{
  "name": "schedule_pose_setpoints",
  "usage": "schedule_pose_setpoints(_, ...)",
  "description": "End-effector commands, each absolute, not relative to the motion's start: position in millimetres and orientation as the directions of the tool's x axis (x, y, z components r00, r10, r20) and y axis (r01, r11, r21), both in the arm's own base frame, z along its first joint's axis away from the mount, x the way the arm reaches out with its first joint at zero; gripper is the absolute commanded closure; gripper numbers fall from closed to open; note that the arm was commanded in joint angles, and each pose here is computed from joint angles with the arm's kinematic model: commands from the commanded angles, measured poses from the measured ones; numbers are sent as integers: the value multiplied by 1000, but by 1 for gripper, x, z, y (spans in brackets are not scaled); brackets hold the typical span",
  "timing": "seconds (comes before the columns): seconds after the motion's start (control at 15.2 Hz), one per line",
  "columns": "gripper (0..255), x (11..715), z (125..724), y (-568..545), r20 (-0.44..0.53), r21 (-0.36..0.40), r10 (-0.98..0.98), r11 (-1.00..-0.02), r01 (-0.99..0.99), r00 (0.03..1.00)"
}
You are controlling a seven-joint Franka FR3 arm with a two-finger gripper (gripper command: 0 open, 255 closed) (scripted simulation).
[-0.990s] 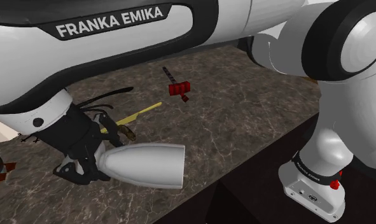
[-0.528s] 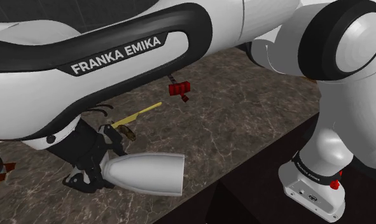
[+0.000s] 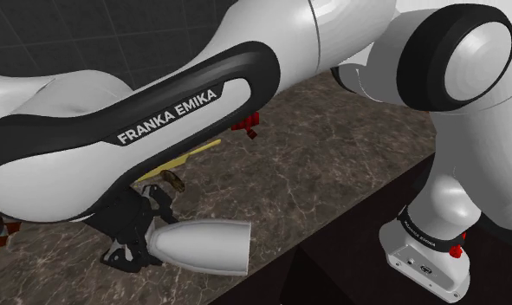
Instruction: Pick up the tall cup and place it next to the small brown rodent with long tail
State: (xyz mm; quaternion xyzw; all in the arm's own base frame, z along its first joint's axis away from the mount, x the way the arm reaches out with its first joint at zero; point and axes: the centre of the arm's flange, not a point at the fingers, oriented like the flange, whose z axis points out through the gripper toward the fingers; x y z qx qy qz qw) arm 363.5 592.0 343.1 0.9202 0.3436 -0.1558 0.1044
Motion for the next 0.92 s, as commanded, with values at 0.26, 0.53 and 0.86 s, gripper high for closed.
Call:
schedule_pose_setpoints(0.26, 255, 363, 322, 592, -358, 85, 600, -742, 665, 716)
schedule_pose_setpoints(0.53, 255, 363, 322, 592, -358, 85, 600, -742, 665, 716)
schedule_pose_setpoints(0.86, 0, 363, 322, 592, -358, 85, 600, -742, 665, 716)
